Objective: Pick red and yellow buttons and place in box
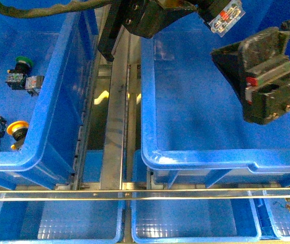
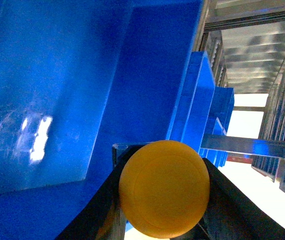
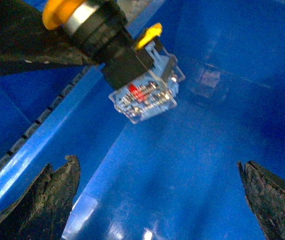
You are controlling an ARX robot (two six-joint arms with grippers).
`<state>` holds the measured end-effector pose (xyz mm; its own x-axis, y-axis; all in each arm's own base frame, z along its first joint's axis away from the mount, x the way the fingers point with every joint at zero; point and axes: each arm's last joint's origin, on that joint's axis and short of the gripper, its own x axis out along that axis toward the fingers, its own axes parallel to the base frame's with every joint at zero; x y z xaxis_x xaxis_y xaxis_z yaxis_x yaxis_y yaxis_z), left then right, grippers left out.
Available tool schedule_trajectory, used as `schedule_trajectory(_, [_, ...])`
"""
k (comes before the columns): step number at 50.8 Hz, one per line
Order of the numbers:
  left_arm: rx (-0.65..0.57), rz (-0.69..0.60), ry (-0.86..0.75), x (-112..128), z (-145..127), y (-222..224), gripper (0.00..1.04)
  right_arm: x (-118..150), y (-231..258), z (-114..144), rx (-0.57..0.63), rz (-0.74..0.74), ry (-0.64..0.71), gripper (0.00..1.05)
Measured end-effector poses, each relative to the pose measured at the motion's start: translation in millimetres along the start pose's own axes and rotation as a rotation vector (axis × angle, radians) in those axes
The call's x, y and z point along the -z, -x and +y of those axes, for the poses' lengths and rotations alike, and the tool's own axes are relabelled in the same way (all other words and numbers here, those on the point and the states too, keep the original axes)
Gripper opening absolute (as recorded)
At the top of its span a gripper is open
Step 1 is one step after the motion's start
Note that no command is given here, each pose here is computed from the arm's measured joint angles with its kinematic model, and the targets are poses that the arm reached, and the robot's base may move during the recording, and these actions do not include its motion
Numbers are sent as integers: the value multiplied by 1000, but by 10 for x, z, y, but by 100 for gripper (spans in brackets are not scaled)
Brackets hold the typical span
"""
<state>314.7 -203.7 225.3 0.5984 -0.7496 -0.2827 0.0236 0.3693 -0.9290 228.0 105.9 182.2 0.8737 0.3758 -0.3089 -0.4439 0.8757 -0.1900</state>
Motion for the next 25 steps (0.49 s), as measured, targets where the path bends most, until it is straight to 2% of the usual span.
schedule_trajectory(25, [-16,11,7,9,72,-51,33,-96,-459,33,42,-23,87,99])
